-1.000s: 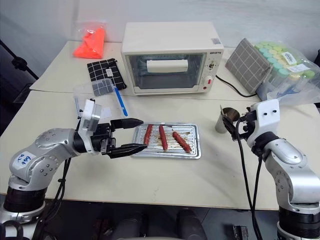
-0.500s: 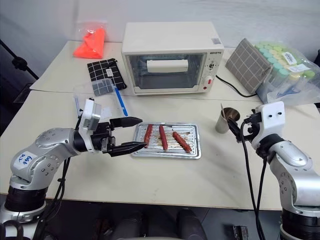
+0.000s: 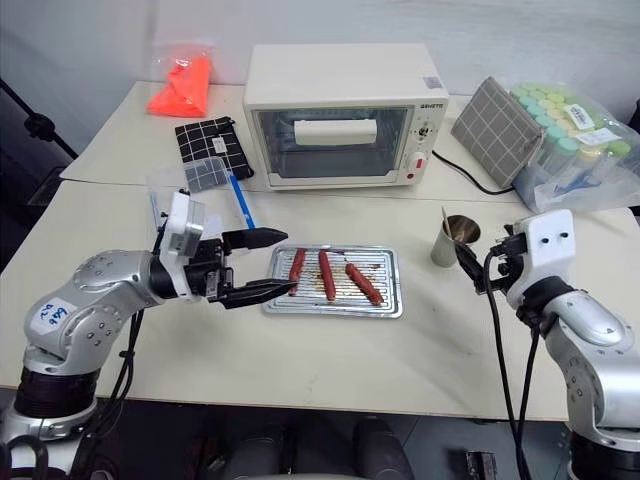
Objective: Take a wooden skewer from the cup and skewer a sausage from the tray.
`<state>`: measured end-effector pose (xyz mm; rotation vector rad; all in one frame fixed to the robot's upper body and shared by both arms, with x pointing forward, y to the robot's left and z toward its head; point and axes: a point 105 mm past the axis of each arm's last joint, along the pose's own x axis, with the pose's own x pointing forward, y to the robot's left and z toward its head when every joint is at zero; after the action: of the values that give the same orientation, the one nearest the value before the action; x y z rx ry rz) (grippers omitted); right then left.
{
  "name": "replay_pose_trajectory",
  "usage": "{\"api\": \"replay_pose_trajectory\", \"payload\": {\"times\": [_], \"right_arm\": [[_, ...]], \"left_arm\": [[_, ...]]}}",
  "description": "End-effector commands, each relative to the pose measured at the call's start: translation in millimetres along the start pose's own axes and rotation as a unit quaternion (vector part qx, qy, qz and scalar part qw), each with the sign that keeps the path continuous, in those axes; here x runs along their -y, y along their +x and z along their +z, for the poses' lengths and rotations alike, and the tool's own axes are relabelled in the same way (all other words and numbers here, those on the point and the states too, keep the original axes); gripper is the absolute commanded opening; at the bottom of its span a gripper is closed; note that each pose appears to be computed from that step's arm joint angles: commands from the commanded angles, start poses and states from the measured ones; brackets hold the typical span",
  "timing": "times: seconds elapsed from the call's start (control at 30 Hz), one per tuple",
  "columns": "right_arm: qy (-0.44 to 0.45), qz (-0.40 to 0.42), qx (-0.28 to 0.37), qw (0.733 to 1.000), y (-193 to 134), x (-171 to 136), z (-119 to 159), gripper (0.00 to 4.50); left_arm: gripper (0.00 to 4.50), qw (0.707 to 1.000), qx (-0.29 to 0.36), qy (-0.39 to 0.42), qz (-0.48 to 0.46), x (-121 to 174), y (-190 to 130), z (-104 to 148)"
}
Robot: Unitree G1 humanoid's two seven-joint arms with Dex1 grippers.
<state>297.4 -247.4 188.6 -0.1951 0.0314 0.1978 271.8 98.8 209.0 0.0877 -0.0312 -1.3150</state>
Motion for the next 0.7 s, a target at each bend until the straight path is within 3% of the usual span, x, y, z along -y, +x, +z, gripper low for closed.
{"api": "replay_pose_trajectory", "payload": {"times": [0.03, 0.7], "right_arm": [[-0.021, -0.011, 0.022, 0.999, -7.2, 6.8, 14.9, 4.5], [-0.019, -0.026, 0.034, 0.999, 13.6, 10.4, 14.9, 4.5]], "left_arm": [[4.49, 1.0, 0.01, 0.021, -0.007, 0.7, 2.6, 7.9], [4.49, 0.999, 0.015, 0.033, -0.005, -2.4, 3.8, 13.9]]}}
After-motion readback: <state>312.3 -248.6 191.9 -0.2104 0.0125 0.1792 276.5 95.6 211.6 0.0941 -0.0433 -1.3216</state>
